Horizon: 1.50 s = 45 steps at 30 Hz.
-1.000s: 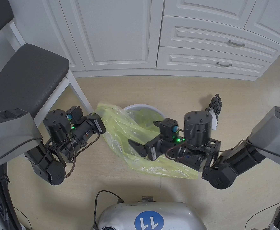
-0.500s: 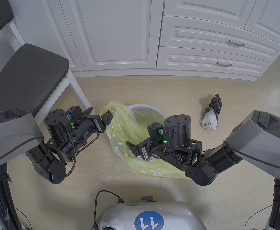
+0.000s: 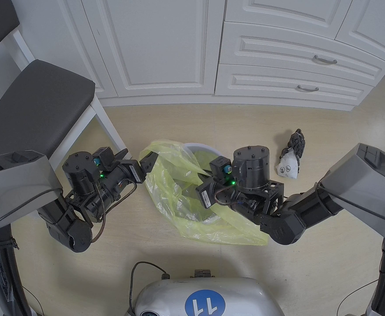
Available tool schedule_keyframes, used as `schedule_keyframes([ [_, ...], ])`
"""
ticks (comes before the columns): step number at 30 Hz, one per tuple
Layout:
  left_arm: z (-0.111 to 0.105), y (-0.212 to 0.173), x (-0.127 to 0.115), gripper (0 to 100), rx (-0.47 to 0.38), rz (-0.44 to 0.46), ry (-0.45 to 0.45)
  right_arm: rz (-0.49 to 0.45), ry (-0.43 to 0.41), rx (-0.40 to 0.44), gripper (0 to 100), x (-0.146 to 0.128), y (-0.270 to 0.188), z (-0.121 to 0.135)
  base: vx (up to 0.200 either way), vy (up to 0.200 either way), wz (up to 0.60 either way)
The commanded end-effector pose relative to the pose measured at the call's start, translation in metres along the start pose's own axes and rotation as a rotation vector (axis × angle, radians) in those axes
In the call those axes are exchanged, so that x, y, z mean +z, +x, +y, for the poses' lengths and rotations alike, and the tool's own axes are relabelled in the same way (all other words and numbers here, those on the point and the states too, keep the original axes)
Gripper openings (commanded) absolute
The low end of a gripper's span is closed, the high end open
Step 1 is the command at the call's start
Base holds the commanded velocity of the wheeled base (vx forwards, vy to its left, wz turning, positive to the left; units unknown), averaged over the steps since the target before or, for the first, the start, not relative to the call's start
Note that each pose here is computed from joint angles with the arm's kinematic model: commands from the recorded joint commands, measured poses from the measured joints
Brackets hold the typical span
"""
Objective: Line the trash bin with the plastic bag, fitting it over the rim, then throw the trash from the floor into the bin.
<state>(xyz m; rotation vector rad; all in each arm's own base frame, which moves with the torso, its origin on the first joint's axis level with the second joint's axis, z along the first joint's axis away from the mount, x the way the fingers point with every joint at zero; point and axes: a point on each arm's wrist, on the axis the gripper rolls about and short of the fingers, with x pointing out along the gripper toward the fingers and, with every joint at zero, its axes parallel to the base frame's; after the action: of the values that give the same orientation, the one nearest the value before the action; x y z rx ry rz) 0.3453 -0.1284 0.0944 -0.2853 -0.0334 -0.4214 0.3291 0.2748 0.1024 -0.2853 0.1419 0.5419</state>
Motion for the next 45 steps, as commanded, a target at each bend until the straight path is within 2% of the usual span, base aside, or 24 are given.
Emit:
schedule_keyframes([
  [1, 0.002, 0.004, -0.003, 100, 0.027, -0.009, 0.0, -0.043, 0.025, -0.142, 0, 0.016, 0.018, -0.015, 0.0, 0.0, 0.0],
  [2, 0.002, 0.004, -0.003, 100, 0.027, -0.009, 0.0, -0.043, 0.025, -0.142, 0, 0.016, 0.018, -0.015, 0.0, 0.0, 0.0],
  [3, 0.003, 0.006, -0.005, 100, 0.042, -0.01, 0.006, -0.074, 0.039, -0.19, 0, 0.023, 0.028, -0.02, 0.0, 0.0, 0.0],
  [7, 0.005, 0.007, -0.01, 100, 0.052, 0.003, 0.033, -0.142, 0.074, -0.26, 0, 0.033, 0.052, -0.023, 0.0, 0.0, 0.0],
  [9, 0.006, 0.007, -0.012, 100, 0.053, 0.007, 0.035, -0.165, 0.088, -0.322, 0, 0.034, 0.063, -0.023, 0.0, 0.0, 0.0],
  [13, 0.005, 0.007, -0.014, 100, 0.053, 0.013, 0.034, -0.185, 0.102, -0.361, 0, 0.035, 0.071, -0.025, 0.0, 0.0, 0.0],
  [15, 0.005, 0.007, -0.016, 100, 0.052, 0.019, 0.034, -0.174, 0.081, -0.379, 0, 0.033, 0.072, -0.032, 0.0, 0.0, 0.0],
  [16, 0.005, 0.008, -0.017, 100, 0.053, 0.02, 0.032, -0.173, 0.071, -0.383, 100, 0.033, 0.072, -0.034, 0.0, 0.0, 0.0],
  [21, 0.003, 0.007, -0.017, 100, 0.048, 0.023, 0.033, -0.199, 0.076, -0.384, 100, 0.049, 0.06, -0.036, 0.0, 0.0, 0.0],
  [24, 0.0, 0.005, -0.016, 100, 0.042, 0.024, 0.033, -0.196, 0.063, -0.35, 100, 0.07, 0.026, -0.036, 0.0, 0.0, 0.0],
  [26, 0.0, 0.005, -0.016, 100, 0.042, 0.024, 0.033, -0.194, 0.06, -0.347, 100, 0.072, 0.022, -0.035, 0.0, 0.0, 0.0],
  [27, 0.0, 0.004, -0.017, 100, 0.042, 0.029, 0.034, -0.189, 0.053, -0.31, 100, 0.087, -0.007, -0.034, 0.0, 0.0, 0.0],
  [30, 0.0, 0.002, -0.018, 100, 0.039, 0.046, 0.043, -0.136, 0.035, -0.28, 100, 0.095, -0.041, -0.044, 0.0, 0.0, 0.0],
  [31, 0.0, 0.002, -0.018, 100, 0.039, 0.046, 0.043, -0.136, 0.035, -0.28, 100, 0.095, -0.041, -0.044, 0.0, 0.0, 0.0],
  [32, 0.002, 0.002, -0.023, 100, 0.047, 0.066, 0.051, -0.064, 0.014, -0.265, 100, 0.092, -0.063, -0.05, 0.0, 0.0, 0.0],
  [33, 0.004, 0.003, -0.026, 100, 0.054, 0.087, 0.054, -0.064, 0.014, -0.265, 100, 0.092, -0.063, -0.05, 0.0, 0.0, 0.0],
  [34, 0.005, 0.004, -0.027, 100, 0.064, 0.106, 0.053, 0.005, -0.004, -0.234, 100, 0.085, -0.081, -0.053, 0.0, 0.0, 0.0],
  [41, 0.014, 0.001, -0.035, 100, 0.151, 0.317, 0.048, 0.131, -0.009, -0.17, 100, 0.046, -0.107, -0.042, 0.0, 0.0, 0.0],
  [45, 0.021, -0.011, -0.024, 100, 0.214, 0.453, 0.041, 0.119, 0.006, -0.128, 100, 0.035, -0.111, -0.023, 0.0, 0.0, 0.0],
])
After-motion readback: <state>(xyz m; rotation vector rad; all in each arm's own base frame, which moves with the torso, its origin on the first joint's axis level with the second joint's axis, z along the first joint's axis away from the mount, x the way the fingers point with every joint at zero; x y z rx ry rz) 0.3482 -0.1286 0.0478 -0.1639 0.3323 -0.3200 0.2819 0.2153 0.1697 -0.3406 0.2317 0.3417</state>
